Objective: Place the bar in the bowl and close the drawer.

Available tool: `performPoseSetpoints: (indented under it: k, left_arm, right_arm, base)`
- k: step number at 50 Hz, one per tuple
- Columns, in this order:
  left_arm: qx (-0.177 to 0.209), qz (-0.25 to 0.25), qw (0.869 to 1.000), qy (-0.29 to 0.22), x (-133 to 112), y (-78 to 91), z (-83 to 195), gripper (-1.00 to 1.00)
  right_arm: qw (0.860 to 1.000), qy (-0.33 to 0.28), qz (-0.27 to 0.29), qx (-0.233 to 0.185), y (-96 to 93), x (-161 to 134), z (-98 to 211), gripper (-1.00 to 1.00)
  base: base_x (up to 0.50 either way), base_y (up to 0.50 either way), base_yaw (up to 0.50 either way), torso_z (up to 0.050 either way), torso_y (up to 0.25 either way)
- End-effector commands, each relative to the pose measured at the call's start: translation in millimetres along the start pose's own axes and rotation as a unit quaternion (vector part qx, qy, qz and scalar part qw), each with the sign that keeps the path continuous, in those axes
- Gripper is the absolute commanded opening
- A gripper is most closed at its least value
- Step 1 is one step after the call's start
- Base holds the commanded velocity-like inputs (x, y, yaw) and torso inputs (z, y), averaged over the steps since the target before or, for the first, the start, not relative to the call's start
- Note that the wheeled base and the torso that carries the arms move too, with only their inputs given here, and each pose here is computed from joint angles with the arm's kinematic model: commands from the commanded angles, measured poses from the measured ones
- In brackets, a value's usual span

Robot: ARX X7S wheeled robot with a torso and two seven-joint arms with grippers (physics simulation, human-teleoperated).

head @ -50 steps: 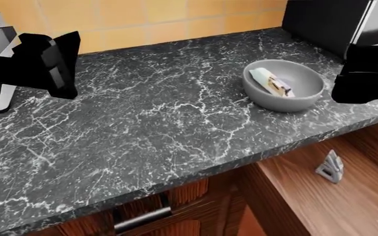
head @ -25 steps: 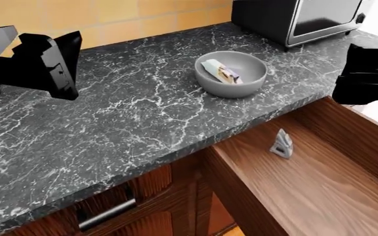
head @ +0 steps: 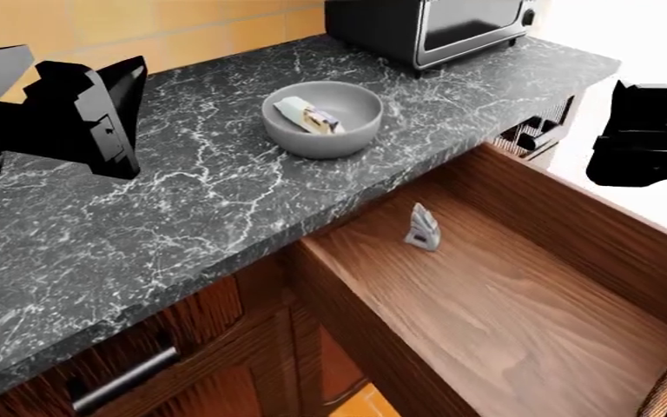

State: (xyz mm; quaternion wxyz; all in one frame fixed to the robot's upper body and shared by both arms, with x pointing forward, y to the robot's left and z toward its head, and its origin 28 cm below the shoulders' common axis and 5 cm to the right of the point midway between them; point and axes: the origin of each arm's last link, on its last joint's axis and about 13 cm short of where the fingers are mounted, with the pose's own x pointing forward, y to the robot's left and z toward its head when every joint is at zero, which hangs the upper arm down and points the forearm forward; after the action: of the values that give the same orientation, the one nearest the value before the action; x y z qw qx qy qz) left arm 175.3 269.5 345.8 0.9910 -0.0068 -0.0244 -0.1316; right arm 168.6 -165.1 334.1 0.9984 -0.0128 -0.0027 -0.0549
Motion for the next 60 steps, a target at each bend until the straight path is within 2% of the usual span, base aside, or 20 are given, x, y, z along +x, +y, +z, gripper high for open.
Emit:
performPoseSetpoints:
  k: [1,41,60]
  left_arm:
    - [0.001,-0.002,1.000,-0.001,-0.6,-0.1,0.1,1.00]
    - [0.006,-0.012,1.000,0.001,-2.0,-1.5,-0.2,1.00]
    - [0.007,-0.013,1.000,0.002,-2.2,-1.7,-0.5,1.00]
  right_arm:
    - [1.000,-0.001,0.002,0.003,-0.2,-0.8,0.3,1.00]
    - [1.000,0.005,0.004,0.008,-0.5,-1.2,-1.1,1.00]
    - [1.000,0.011,0.006,0.014,-0.5,-0.6,-2.4,1.00]
  base:
    - [-0.08,0.07,-0.50,0.000,0.000]
    - [-0.08,0.08,-0.50,0.000,0.000]
    - [-0.12,0.18,-0.50,0.000,0.000]
